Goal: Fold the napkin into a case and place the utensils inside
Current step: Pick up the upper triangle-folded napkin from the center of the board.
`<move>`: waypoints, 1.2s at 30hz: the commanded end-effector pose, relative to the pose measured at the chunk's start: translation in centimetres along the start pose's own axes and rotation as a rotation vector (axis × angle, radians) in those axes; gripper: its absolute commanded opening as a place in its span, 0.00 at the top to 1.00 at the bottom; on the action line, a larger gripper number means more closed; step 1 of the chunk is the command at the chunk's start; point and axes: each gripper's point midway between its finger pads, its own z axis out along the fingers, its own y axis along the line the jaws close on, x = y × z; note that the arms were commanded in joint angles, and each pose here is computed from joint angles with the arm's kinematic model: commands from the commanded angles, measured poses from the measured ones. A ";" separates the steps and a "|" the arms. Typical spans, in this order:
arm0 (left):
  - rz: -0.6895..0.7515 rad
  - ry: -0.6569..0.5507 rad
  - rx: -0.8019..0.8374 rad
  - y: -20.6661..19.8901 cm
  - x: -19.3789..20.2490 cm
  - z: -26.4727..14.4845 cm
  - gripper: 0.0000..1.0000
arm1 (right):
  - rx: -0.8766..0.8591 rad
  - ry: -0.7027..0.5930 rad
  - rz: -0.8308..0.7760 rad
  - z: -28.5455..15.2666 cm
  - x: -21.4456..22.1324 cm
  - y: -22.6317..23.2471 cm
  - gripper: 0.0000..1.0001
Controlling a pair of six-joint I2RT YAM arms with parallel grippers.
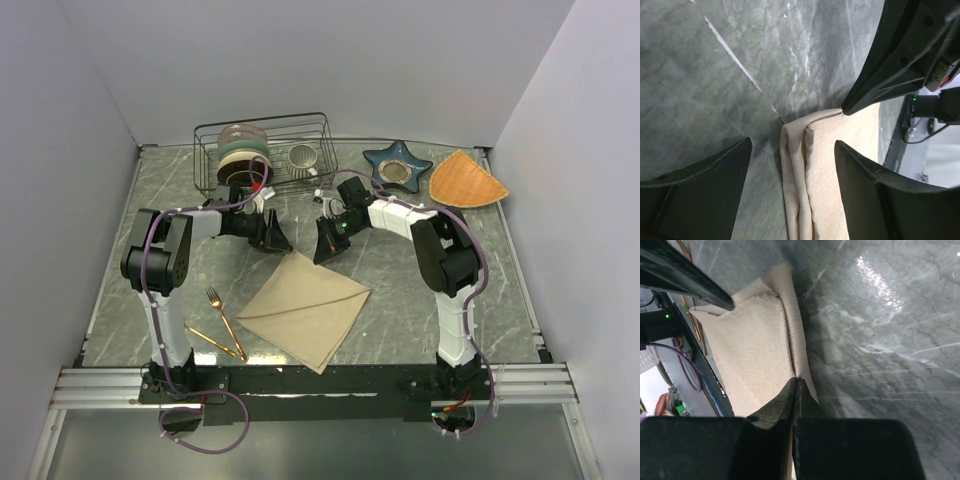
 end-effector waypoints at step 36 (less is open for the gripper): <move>0.428 0.035 0.155 -5.1 1.0 -2.5 0.99 | 0.036 0.078 -0.180 -4.9 5.1 -2.9 0.18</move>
